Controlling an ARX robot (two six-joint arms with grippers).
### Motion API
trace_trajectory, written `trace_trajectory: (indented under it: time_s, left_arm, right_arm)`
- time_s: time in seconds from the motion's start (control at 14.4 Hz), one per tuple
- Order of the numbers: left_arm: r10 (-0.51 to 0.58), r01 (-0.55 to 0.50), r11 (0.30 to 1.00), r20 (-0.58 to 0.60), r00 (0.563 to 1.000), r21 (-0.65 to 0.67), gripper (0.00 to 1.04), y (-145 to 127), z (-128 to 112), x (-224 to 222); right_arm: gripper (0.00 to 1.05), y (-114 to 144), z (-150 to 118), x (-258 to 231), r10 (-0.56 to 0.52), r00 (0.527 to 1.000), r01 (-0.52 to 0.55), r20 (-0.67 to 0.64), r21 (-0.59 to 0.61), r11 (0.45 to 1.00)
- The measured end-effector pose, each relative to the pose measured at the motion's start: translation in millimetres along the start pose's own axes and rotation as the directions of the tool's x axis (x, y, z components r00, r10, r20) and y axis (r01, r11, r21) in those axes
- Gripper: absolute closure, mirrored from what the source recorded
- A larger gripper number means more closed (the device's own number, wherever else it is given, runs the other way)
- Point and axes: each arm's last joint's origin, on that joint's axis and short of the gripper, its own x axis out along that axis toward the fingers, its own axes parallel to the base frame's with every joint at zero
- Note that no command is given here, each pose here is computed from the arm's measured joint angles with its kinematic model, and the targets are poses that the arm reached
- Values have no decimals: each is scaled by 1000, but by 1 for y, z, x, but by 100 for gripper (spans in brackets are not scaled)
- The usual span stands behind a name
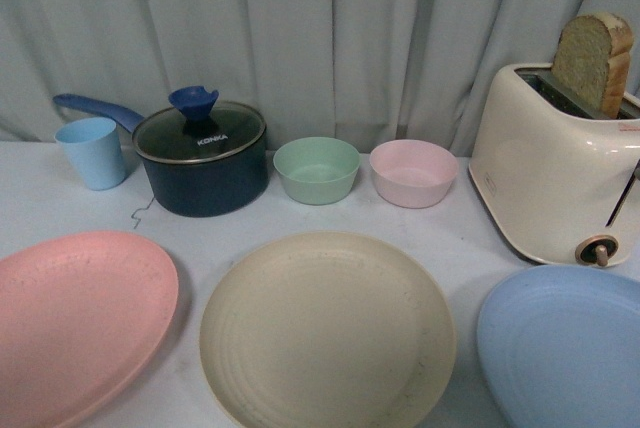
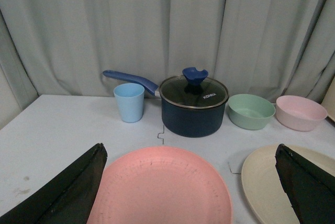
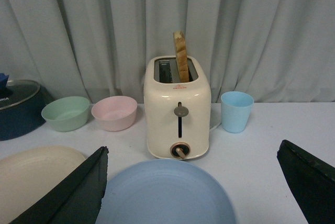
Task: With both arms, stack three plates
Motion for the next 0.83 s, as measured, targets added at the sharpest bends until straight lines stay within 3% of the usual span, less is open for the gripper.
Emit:
trace_trajectory:
  time_s: [0.83]
  left_arm:
    - [0,0,1000,0,1000,0,7,0,0,0]
  right_arm:
    - [6,0,0,0,0,1000,0,0,0,1000]
